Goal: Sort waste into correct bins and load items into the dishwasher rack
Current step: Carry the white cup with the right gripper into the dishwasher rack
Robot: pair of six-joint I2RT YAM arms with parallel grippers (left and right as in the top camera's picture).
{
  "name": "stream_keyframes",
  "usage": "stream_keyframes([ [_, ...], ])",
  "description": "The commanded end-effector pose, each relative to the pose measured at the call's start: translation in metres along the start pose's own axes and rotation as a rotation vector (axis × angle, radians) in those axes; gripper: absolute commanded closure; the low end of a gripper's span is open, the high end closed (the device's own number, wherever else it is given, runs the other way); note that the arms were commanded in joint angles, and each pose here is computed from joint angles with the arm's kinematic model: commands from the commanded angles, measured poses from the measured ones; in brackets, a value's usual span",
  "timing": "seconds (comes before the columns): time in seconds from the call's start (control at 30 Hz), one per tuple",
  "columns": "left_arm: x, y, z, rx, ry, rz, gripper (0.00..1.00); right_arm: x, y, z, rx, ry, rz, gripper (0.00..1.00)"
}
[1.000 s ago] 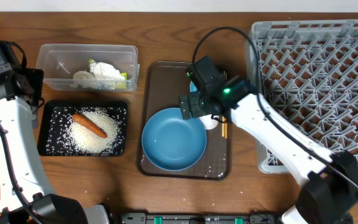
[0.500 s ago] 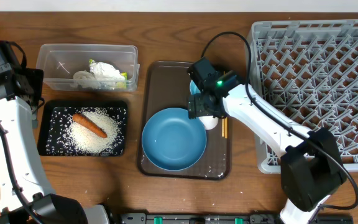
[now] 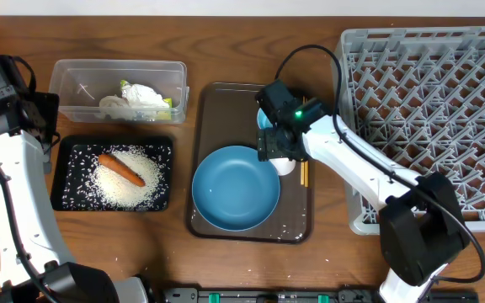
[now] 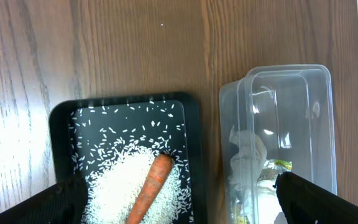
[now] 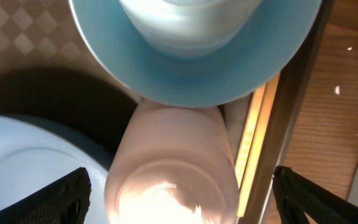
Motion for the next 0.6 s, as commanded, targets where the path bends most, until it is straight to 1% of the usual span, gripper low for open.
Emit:
stream_keyframes([
  [0.0,0.001,0.002,0.001,0.011,0.002,-0.004,0.02,-0.006,0.011,0.0,-0.01,0.002,0.001,0.09],
  [0.1,0.001,0.002,0.001,0.011,0.002,-0.004,0.02,-0.006,0.013,0.001,-0.004,0.002,-0.005,0.09],
  [0.17,0.001,0.002,0.001,0.011,0.002,-0.004,0.02,-0.006,0.013,0.001,-0.005,0.002,-0.006,0.1],
  [0.3,0.001,0.002,0.001,0.011,0.002,-0.004,0.02,-0.006,0.013,0.001,-0.005,0.002,-0.006,0.2],
  [0.33,0.001,0.002,0.001,0.011,0.002,-0.004,0.02,-0.006,0.012,0.001,-0.005,0.002,-0.005,0.24],
  [0.47,0.001,0.002,0.001,0.011,0.002,-0.004,0.02,-0.002,0.004,0.001,0.002,0.004,-0.026,0.31],
  [0.57,0.001,0.002,0.001,0.011,0.002,-0.004,0.02,0.002,-0.008,0.001,0.012,0.008,-0.056,0.41],
])
Point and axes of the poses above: each gripper's point midway between its finger pads, its own y axis out along the fingers, its own z axis along the line the jaws close on, x = y × z, the point moved 8 cm from there along -y, back along the fingers, and after that the axes turned 12 degrees about -y, right-handed, at the moved point
